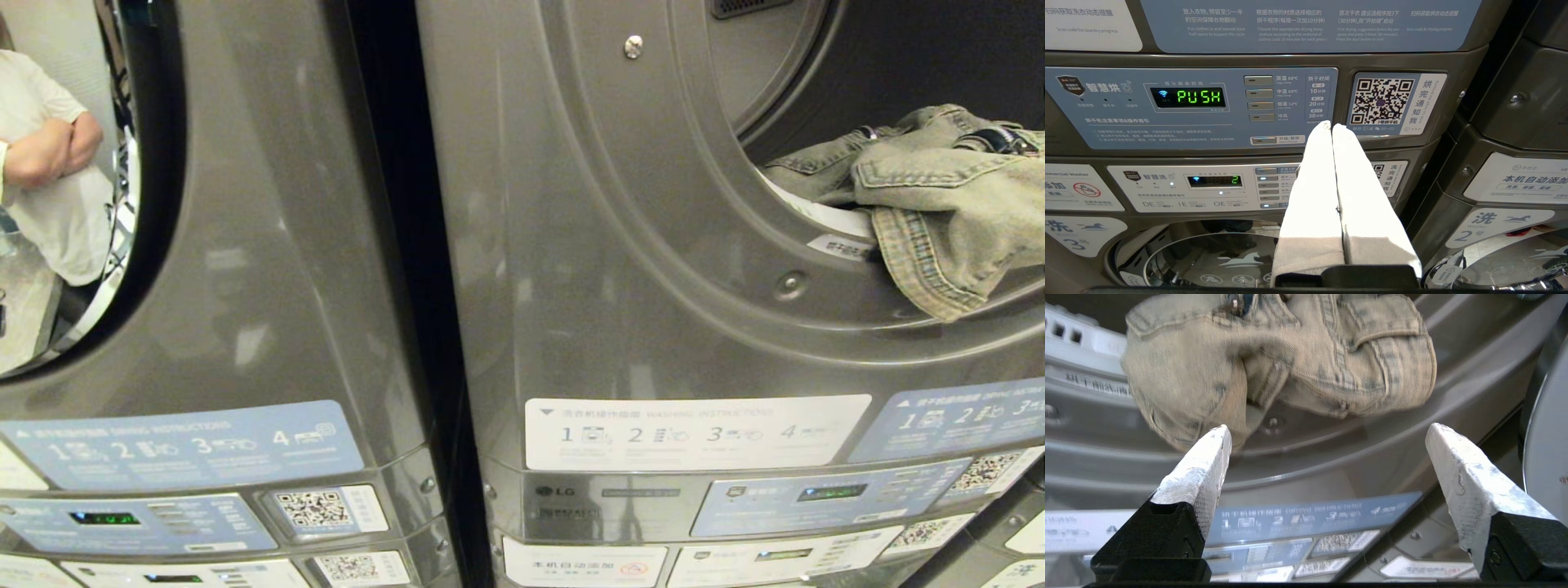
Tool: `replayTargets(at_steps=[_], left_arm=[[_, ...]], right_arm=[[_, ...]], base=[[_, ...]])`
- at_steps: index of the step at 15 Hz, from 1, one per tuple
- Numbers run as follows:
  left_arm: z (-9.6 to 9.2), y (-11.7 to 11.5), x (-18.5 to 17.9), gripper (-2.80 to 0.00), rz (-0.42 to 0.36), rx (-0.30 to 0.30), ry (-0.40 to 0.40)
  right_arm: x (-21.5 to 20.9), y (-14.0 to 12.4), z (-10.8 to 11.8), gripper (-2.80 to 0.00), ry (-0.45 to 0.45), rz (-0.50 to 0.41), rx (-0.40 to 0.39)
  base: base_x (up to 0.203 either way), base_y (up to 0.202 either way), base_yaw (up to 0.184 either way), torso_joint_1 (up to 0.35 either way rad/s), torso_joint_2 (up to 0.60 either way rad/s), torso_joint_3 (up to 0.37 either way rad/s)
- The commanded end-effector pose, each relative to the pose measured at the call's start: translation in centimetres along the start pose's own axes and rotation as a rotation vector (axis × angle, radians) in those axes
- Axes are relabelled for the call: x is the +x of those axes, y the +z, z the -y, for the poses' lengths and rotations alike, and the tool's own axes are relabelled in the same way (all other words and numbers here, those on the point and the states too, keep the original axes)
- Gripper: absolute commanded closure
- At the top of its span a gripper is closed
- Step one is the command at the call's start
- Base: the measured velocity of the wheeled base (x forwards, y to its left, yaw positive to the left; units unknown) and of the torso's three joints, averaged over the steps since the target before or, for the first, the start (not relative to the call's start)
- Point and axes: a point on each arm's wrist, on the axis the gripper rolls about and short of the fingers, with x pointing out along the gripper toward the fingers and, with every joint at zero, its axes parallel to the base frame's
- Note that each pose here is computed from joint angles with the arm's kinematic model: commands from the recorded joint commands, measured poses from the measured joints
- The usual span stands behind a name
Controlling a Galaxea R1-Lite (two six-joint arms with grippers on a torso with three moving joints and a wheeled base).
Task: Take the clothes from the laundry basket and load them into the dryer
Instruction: Put the clothes in the dryer
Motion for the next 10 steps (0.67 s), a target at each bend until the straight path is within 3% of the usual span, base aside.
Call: replayTargets(at_steps=[1, 8, 9, 10], left_arm=[[0.0, 0.0, 0.0, 0.00, -0.001, 0.000, 0.001], [0.0, 0.0, 0.0, 0.00, -0.001, 0.000, 0.001], [0.0, 0.0, 0.0, 0.00, -0.001, 0.000, 0.001], [0.0, 0.0, 0.0, 0.00, -0.001, 0.000, 0.001]], right_arm=[[1.1, 0.0, -0.4, -2.80, -0.001, -0.011, -0.005], [6.4, -0.5, -2.3, -2.80, 0.008, -0.048, 0.009], [6.6, -0.4, -2.4, 0.00, 0.008, -0.047, 0.014], [6.9, -0.3, -2.5, 0.00, 0.007, -0.042, 0.033]], base=[[0.000, 0.000, 0.000, 0.000, 0.00, 0.000], [0.000, 0.000, 0.000, 0.000, 0.00, 0.000], [0.000, 0.000, 0.000, 0.000, 0.00, 0.000], [0.000, 0.000, 0.000, 0.000, 0.00, 0.000]])
